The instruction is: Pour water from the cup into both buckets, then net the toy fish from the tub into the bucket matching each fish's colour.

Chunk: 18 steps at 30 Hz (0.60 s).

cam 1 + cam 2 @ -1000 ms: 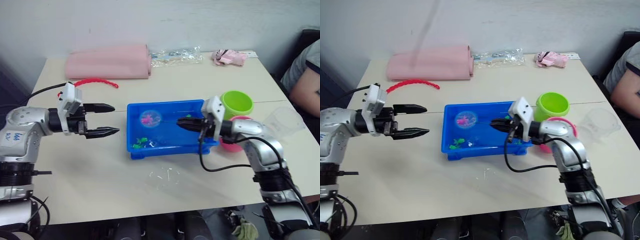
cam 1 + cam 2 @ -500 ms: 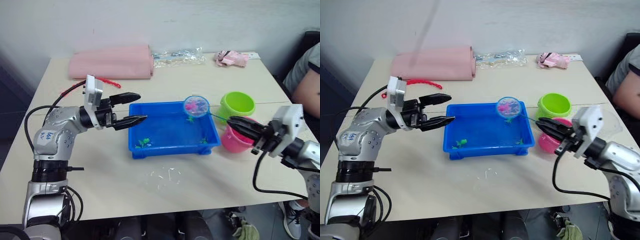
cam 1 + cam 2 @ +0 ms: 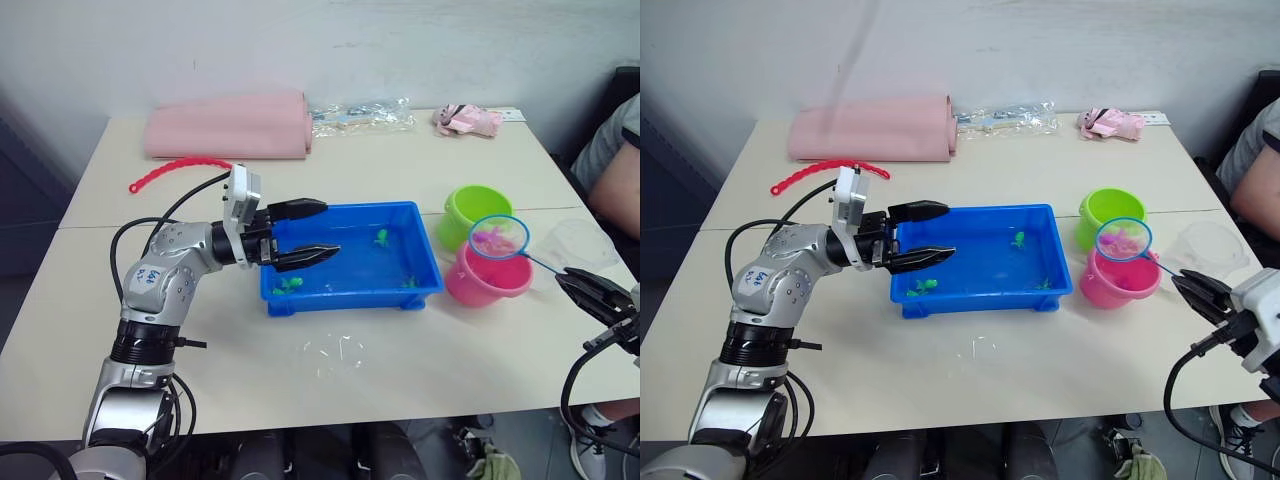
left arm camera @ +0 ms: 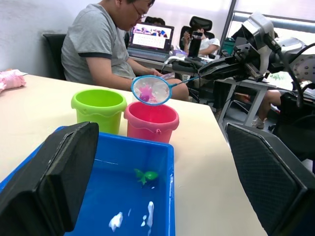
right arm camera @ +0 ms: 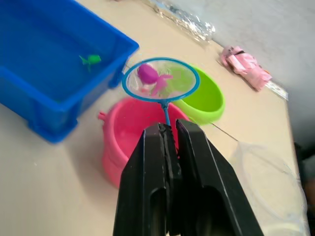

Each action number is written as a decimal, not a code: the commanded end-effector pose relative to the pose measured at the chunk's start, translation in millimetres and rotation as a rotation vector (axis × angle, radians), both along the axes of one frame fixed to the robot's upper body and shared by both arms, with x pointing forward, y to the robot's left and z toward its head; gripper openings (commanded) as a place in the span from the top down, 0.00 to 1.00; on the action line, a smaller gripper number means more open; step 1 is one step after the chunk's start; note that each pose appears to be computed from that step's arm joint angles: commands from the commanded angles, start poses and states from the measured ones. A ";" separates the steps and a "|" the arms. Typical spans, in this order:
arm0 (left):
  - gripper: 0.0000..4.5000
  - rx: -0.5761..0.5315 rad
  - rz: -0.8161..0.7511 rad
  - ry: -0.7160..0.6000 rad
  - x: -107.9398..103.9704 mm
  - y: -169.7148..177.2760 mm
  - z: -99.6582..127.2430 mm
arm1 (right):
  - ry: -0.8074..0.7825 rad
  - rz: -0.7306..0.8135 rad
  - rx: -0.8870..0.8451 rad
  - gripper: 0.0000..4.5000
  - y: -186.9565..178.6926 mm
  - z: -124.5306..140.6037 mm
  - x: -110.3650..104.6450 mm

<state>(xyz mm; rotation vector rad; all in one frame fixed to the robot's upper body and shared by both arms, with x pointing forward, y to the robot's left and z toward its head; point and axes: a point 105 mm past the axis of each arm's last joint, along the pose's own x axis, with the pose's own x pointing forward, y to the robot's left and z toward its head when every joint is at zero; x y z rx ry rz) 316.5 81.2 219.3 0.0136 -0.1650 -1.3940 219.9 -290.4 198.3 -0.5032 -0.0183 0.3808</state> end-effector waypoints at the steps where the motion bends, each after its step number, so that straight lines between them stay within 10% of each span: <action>1: 0.01 -0.011 -0.007 -0.044 -4.7 0.6 6.5 | -0.057 -0.075 -0.347 1.00 -22.4 0.7 3.2; 18: 0.01 -0.039 -0.003 -0.044 -9.6 4.9 5.7 | -0.163 0.141 -1.028 1.00 -37.6 -9.1 -1.7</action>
